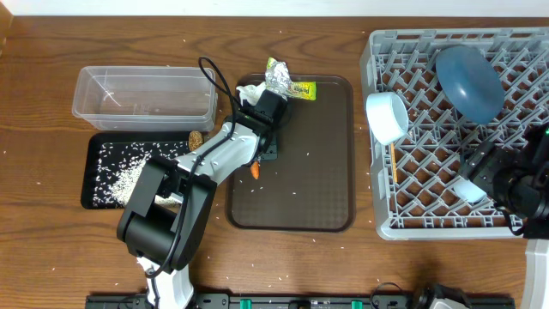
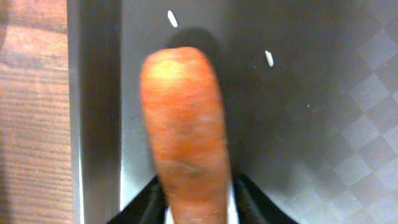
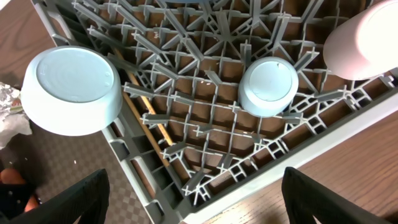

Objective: Sort waste into correct bins and load items into the dishwasher rack

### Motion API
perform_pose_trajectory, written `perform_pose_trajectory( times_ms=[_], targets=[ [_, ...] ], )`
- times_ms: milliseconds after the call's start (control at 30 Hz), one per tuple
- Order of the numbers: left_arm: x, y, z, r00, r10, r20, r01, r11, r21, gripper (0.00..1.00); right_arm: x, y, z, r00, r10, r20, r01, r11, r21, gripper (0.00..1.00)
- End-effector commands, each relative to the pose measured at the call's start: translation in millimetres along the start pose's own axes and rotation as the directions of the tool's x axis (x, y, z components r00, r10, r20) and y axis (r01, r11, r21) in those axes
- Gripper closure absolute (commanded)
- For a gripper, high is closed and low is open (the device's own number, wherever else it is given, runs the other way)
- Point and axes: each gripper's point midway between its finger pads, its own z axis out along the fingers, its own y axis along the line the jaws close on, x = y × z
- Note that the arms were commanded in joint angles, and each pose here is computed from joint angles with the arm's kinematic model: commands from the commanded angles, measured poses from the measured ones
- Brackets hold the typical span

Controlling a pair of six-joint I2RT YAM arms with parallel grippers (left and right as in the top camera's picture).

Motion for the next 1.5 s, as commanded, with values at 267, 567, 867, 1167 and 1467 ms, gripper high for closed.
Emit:
perform_pose_trajectory(
  times_ms=[267,567,867,1167,1467],
  targets=[
    [-8.4,20.4,-50.4,0.999,-0.016,0.038,0.016,1.0,-0.001,0.76,-5.7,1.1,-4.5,1.0,-0.01,0.025,0.01,1.0,-0.006,0.18],
    [11.2,115.6,-113.9,0.967,-0.255,0.004,0.254,0.959,-0.126,0.76,-6.1,1.1,-4.5,1.0,-0.01,0.027,0.01,1.0,-0.006,0.18],
    [26.4,185.9,-75.5,0.668,-0.743,0.042,0.738,0.655,-0.166,0.76,-8.0,1.9,-4.5,0.999,-0.01,0.035,0.011,1.0,-0.01,0.18],
    [20.0,184.5,-75.8,0.746,-0.665,-0.025,0.663,0.746,-0.063,0.14,-10.9,3.0,-4.7,0.999,-0.011,0.046,0.012,1.0,-0.014,0.18],
    [-46.0,102.9,-133.6,0.963,-0.165,0.213,0.105,0.958,0.266,0.33,-10.7,2.9,-4.7,0.999,-0.011,0.046,0.012,1.0,-0.013,0.15]
  ],
)
